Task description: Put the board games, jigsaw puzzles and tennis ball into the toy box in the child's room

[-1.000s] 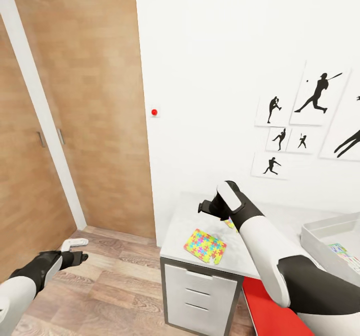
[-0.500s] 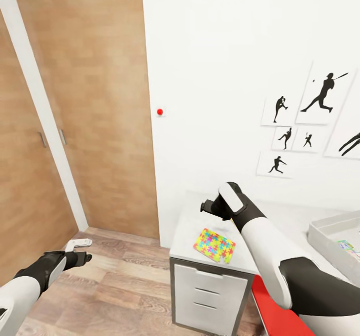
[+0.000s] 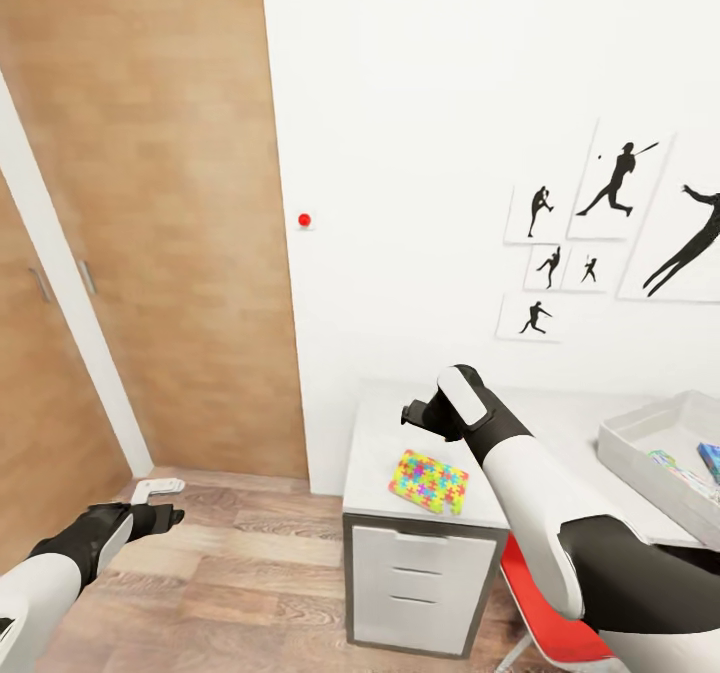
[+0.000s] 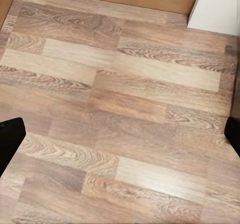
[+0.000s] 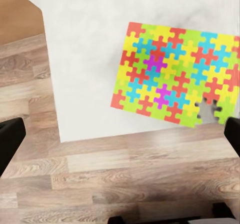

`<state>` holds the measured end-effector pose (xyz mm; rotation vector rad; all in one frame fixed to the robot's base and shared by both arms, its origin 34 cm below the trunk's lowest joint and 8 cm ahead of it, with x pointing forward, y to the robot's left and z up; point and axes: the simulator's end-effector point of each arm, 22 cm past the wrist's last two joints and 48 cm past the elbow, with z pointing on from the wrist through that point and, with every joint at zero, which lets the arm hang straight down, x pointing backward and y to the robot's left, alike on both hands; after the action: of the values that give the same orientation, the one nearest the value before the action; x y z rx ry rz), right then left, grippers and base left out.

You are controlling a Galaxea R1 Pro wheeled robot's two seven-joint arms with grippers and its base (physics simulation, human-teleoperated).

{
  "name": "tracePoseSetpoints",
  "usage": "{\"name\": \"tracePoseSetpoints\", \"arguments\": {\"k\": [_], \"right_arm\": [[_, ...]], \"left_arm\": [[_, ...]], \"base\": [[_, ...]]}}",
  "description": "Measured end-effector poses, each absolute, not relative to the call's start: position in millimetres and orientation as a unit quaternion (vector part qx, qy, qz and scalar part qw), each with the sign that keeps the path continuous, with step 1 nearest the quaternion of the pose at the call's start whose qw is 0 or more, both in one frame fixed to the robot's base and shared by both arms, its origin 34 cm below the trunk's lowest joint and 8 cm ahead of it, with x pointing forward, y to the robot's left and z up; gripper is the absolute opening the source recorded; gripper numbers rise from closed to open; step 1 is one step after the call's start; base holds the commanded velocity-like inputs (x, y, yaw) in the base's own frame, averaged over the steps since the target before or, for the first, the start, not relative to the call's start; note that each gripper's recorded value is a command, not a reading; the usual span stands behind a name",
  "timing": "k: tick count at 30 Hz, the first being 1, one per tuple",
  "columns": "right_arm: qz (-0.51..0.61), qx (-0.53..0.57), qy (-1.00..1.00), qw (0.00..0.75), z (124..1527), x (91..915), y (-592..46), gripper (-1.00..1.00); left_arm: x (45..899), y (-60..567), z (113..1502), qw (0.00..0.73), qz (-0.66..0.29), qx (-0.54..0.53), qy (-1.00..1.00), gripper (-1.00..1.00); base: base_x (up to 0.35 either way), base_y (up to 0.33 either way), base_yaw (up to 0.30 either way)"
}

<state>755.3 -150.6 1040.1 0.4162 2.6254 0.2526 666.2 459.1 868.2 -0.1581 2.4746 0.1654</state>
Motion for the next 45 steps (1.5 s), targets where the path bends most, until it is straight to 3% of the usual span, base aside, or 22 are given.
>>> {"name": "tracePoseSetpoints", "arguments": {"k": [32,45], "right_arm": [[0.086,0.157,0.959,0.219,1011.7,759.2,-152.8,1.00],[0.083,0.164,0.959,0.214,997.7,761.0,-154.5,1.00]], "left_arm": [[661.7,458.5,844.3,0.307,0.065,-0.057,0.948,1.00],[655.2,473.6,834.3,0.293,0.099,-0.068,0.949,1.00]], "base": [[0.078,0.006,-0.145],[0.002,0.120,-0.076]]}}
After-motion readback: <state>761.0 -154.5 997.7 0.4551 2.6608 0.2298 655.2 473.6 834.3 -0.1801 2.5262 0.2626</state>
